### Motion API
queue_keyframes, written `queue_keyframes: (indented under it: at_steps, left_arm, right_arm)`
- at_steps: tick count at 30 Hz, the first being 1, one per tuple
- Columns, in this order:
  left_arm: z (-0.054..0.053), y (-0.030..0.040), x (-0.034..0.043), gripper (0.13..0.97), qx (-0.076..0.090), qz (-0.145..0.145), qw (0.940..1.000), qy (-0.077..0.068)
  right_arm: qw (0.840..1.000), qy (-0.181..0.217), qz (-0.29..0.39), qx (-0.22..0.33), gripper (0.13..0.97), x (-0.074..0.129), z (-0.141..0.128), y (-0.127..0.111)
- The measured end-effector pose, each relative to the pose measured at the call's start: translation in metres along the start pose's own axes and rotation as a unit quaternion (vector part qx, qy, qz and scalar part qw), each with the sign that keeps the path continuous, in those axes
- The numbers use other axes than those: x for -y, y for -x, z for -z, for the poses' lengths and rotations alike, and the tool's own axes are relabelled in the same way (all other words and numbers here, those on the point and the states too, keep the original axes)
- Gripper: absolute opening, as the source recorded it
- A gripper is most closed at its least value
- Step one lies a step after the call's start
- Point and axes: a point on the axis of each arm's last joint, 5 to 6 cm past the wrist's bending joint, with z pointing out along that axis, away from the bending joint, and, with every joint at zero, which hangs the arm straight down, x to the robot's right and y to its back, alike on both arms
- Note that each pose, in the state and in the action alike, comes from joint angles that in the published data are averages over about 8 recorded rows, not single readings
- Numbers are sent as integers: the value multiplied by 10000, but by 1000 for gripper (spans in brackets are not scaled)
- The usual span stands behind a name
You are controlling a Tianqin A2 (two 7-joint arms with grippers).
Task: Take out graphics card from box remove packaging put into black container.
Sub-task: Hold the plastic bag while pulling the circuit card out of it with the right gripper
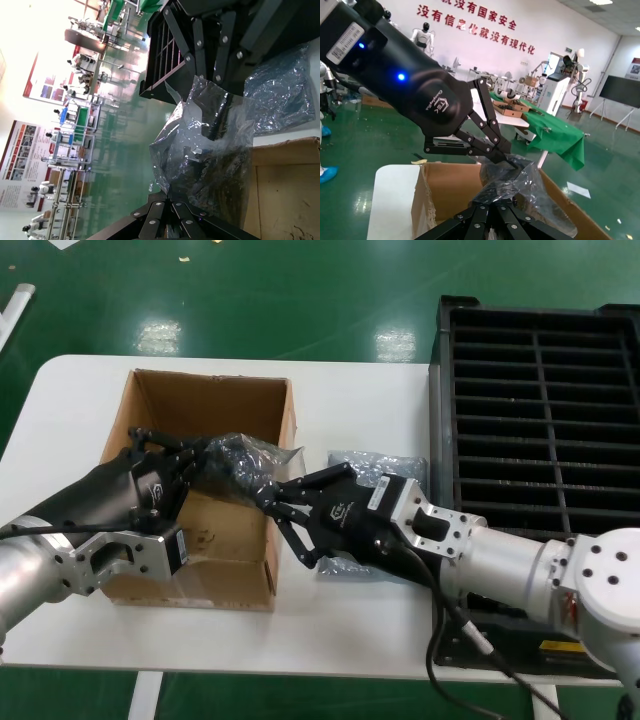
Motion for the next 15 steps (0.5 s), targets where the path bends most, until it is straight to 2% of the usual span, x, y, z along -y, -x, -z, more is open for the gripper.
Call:
queue_keyframes:
  at_steps: [15]
  left_arm:
    - [0,0,0,138,0,0,10000,0]
  right_arm:
    - [9990,182,-362,-177,134,-109,-174,-40]
